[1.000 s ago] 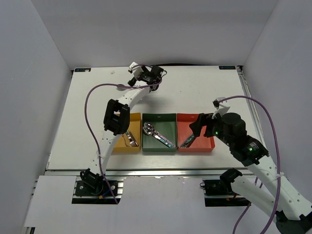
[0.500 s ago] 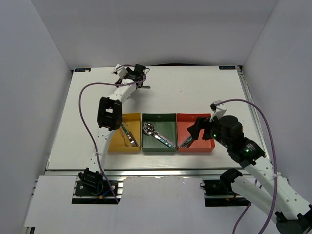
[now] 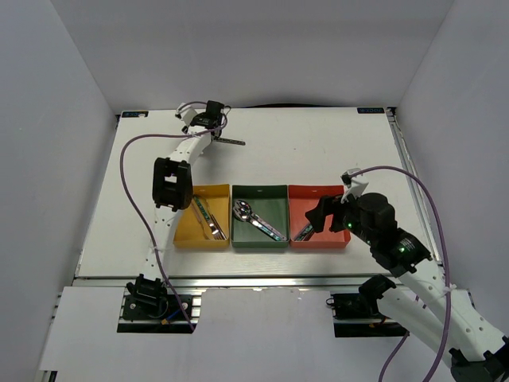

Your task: Sort the eating utensils into containers

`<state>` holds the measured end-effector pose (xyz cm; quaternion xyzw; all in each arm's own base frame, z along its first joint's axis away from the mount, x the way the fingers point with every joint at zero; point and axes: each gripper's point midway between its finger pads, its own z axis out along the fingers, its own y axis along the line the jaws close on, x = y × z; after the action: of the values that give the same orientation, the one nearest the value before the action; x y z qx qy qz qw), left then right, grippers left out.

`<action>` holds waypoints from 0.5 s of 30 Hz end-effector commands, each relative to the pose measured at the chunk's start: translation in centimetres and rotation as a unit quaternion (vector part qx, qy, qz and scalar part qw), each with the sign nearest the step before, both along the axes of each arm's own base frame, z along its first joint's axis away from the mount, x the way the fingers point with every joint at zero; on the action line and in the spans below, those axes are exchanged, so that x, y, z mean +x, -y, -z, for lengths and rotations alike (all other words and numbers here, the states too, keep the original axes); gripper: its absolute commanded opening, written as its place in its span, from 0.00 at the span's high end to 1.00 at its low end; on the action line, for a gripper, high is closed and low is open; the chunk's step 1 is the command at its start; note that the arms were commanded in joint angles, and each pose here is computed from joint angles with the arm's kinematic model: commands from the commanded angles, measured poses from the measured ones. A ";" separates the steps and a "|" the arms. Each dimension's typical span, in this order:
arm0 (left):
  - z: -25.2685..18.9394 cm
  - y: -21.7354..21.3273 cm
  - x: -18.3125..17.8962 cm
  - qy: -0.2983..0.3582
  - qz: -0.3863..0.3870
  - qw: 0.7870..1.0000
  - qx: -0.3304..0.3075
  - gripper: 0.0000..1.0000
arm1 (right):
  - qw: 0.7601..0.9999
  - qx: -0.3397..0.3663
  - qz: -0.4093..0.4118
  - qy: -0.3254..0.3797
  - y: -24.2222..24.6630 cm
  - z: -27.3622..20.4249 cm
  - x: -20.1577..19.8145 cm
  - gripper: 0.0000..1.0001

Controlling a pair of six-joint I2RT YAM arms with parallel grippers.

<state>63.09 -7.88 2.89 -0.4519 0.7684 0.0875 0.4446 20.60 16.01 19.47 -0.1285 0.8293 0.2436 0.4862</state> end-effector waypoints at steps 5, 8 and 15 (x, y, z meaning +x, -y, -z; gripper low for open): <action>5.7 -1.9 -2.0 -0.098 0.041 0.994 -0.017 0.62 | 0.999 0.019 -0.009 0.042 -0.3 -2.1 0.3 0.11; 6.2 -3.0 -1.3 -0.104 0.058 0.993 -0.017 0.62 | 0.999 0.019 -0.010 0.040 -0.2 -1.9 0.1 0.11; 5.0 -4.5 -0.9 -0.122 0.102 0.987 0.021 0.50 | 0.999 0.020 -0.012 0.040 -0.3 -1.9 0.1 0.11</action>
<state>64.84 -3.86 2.66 -0.4019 0.8029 0.0804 0.4328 20.37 15.98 20.35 -0.1297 0.8172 0.2531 0.5013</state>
